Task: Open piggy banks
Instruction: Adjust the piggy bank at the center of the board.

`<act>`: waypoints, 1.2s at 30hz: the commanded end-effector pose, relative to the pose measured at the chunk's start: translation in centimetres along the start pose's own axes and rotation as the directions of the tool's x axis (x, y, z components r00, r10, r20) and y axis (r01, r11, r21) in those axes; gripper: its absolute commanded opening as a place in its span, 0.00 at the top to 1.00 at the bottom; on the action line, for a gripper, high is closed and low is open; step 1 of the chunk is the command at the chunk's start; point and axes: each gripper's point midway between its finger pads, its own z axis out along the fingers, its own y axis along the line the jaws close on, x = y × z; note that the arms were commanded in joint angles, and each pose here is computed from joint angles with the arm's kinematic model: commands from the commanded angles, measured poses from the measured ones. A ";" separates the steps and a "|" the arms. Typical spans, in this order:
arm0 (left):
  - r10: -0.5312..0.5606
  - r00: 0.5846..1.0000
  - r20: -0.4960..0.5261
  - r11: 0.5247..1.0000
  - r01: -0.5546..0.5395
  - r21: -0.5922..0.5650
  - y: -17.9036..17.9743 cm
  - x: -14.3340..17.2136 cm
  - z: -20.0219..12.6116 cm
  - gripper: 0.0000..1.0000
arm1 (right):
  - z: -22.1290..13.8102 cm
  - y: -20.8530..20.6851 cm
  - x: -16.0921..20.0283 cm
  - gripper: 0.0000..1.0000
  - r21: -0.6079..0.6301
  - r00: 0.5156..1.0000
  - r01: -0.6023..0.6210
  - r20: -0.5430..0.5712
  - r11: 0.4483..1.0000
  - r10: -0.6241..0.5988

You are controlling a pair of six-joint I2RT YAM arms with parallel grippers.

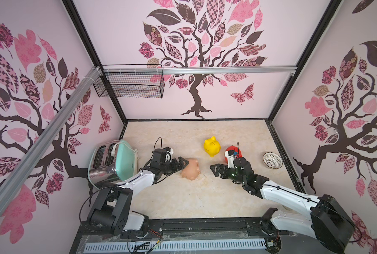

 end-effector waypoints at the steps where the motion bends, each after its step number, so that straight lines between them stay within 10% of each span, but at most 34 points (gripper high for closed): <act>1: 0.053 0.998 -0.023 0.999 -0.053 -0.003 -1.3 0.6 0.5 0.02 | -0.7 -1.3 1.1 0.13 0.044 1.000 0.013 -0.015 0.999 -0.013; 15: 0.138 0.987 -0.083 0.983 -0.147 -0.107 -1.4 0.5 2.5 0.05 | -3.0 -3.0 1.5 0.13 0.096 0.999 0.025 0.035 0.995 -0.028; 36: 0.314 0.921 -0.230 0.950 -0.307 0.065 -5.5 3.2 5.6 0.05 | -2.7 -2.5 2.6 0.13 0.011 0.998 -0.061 0.034 0.998 0.061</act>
